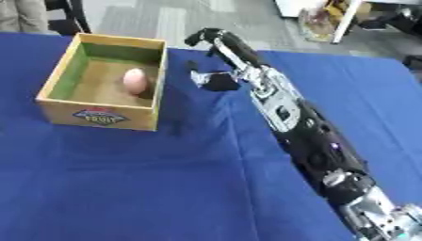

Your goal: Pick up objects on the table and place them in the box.

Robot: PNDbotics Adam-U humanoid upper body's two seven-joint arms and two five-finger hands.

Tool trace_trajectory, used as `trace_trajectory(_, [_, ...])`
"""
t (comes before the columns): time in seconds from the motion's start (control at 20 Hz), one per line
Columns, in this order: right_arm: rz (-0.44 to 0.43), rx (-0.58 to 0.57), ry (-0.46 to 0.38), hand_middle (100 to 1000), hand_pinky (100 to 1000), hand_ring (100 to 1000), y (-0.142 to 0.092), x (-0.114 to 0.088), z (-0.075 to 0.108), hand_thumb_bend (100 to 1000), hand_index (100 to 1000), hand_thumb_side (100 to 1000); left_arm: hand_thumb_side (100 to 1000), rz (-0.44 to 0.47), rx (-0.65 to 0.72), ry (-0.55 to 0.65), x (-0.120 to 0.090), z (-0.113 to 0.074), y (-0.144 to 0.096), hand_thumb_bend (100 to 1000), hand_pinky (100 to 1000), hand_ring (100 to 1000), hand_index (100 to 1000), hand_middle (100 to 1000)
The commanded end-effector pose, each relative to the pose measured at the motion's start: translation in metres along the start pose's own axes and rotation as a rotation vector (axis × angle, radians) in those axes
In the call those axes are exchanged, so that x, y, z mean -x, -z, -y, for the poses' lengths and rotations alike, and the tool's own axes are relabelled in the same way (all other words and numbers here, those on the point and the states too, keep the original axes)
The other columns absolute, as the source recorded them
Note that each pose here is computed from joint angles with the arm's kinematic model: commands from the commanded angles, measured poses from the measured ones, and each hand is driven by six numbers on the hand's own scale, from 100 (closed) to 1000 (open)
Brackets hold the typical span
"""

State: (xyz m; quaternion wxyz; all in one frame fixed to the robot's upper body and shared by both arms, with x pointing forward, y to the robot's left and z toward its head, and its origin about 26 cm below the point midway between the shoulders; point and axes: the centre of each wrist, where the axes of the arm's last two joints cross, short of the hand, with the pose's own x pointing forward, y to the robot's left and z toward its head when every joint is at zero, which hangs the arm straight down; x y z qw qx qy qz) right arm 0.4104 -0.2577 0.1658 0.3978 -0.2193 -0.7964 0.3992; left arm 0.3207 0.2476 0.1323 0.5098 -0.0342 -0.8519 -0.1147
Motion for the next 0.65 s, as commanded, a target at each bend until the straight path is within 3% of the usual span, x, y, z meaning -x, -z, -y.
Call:
trace_trajectory(0.05, [-0.015, 0.073, 0.011, 711, 647, 929, -0.011, -0.005, 0.024, 100, 798, 381, 124, 0.015, -0.019, 0.035, -0.005, -0.008, 0.001, 434, 636, 767, 679, 535])
trace_trajectory(0.4, [-0.148, 0.116, 0.134, 700, 643, 928, -0.046, 0.011, 0.028, 100, 788, 489, 126, 0.007, -0.044, 0.049, -0.004, -0.011, -0.001, 421, 636, 767, 677, 534])
trace_trajectory(0.65, [-0.202, 0.145, 0.241, 697, 641, 928, -0.058, 0.021, 0.029, 100, 785, 544, 127, 0.003, -0.054, 0.054, -0.003, -0.013, -0.002, 415, 636, 768, 678, 534])
